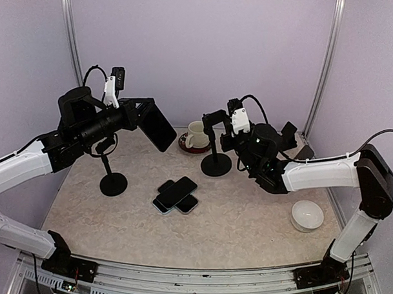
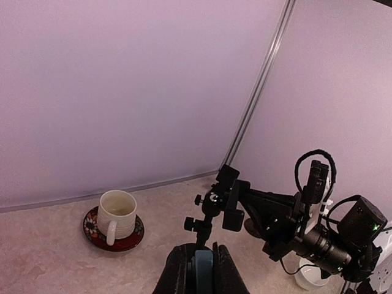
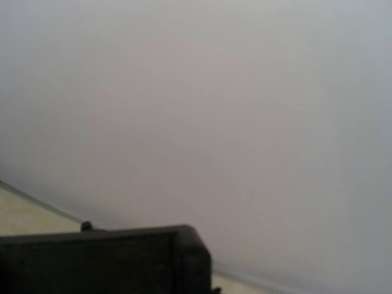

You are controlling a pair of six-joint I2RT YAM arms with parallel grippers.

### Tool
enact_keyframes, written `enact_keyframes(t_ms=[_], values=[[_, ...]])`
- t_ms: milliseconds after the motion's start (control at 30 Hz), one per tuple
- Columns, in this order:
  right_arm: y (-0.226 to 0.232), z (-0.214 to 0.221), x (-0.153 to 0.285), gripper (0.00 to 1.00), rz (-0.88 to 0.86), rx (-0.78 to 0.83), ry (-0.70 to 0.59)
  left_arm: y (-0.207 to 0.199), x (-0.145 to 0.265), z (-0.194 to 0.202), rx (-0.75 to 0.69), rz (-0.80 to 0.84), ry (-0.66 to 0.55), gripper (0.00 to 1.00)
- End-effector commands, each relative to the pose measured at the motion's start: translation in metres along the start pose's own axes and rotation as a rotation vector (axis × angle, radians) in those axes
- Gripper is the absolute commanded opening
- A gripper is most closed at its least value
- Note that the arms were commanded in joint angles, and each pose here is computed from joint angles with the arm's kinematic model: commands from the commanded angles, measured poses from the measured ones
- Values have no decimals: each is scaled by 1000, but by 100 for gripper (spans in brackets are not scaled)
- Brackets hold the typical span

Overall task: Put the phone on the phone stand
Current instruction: Place the phone stand at the center of the board.

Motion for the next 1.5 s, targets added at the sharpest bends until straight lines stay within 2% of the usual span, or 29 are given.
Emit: enact_keyframes(t_ms=[0,333,500,833,967,1267,1400,1467], values=[[-15,-34,30,0,55,-121,-118,-34,-12,-29,-36,156,-108,0],[-11,-18,74,0,59,-166,-85,-62,-35,-18,-57,260,-88,0],[-6,-10,86,0,59,-190,-57,-72,-34,-16,-57,330,-81,0],[13,2,99,0,30,-249,22,-83,-28,-12,-61,367,-72,0],[23,3,107,13,2,-255,46,-84,-26,-9,-59,370,-68,0],[31,15,122,11,45,-228,104,-88,-22,-6,-49,379,-68,0],[37,16,128,18,14,-231,126,-90,-20,-8,-47,378,-74,0],[40,15,131,26,-11,-234,138,-90,-19,-8,-48,377,-73,0]])
Point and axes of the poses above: each gripper's point midway between its finger pads, its own x axis back along the fingers, its own y axis along the line the jaws close on, z = x × y, the point moved 6 cm from there along x, back along the fingers, and after that the axes turned 6 degrees about x, right-handed, at the moved point
